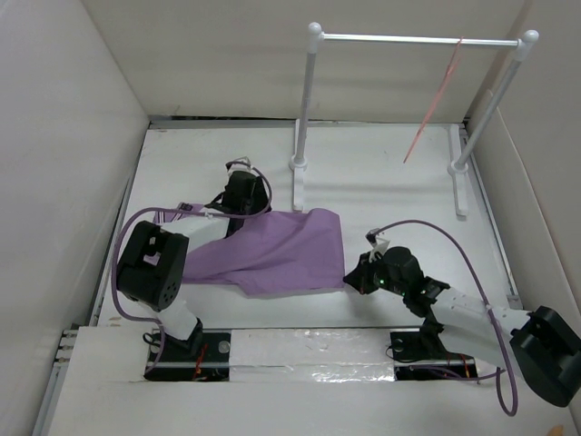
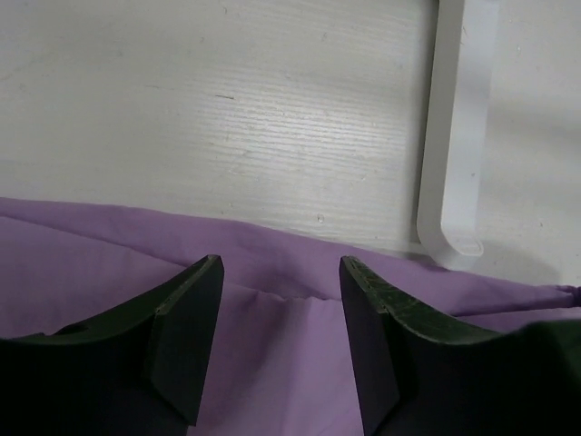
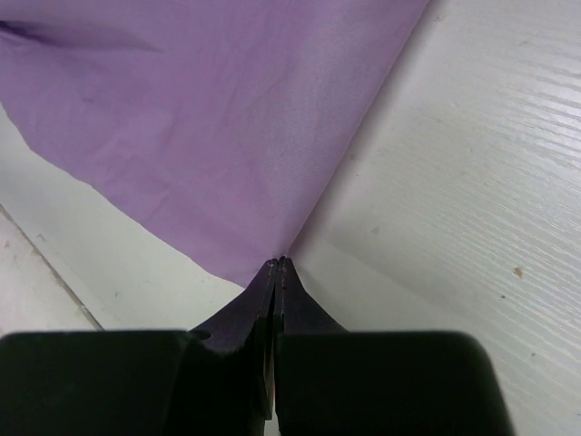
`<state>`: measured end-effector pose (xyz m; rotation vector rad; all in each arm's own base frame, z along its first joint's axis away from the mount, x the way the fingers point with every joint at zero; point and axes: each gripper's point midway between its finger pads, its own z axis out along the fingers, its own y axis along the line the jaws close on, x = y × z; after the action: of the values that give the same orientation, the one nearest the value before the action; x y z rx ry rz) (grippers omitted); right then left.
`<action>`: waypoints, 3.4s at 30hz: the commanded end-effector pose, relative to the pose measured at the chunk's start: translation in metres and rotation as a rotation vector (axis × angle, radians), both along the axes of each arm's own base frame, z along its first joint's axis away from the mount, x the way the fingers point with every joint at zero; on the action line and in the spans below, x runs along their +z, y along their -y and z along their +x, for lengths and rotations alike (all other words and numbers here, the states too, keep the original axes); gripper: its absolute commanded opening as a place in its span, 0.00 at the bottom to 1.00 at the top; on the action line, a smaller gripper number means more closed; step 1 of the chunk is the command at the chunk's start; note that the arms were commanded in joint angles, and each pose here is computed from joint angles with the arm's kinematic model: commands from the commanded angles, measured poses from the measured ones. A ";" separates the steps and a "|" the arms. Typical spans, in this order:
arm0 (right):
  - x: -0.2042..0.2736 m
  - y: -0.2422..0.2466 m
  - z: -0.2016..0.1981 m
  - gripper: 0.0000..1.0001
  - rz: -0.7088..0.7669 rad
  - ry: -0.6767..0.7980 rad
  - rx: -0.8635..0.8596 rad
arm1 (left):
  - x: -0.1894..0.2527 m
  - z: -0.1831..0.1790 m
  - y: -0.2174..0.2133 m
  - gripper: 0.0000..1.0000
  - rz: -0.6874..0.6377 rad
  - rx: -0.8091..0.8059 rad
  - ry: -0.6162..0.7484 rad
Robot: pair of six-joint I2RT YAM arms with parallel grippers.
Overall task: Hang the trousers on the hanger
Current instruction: Fold the trousers at the center of the board, then pick up the hanger from the clothesline.
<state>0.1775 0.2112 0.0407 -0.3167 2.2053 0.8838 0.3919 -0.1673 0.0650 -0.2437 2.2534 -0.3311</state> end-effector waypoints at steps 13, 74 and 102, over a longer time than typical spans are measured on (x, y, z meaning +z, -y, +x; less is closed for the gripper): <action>-0.007 0.005 0.009 0.00 -0.017 0.004 -0.016 | -0.024 -0.006 0.013 0.00 0.021 -0.143 -0.062; 0.343 0.216 0.295 0.72 -0.306 0.509 -0.904 | 0.151 -0.104 0.089 0.04 -0.204 -0.393 0.502; 0.347 0.194 0.262 0.00 -0.105 0.622 -0.696 | 0.145 -0.101 0.104 0.41 -0.234 -0.430 0.485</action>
<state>0.4419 0.0116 0.3782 0.1474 1.6444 0.2018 0.2878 -0.2637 0.1872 0.1975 1.8479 -0.7345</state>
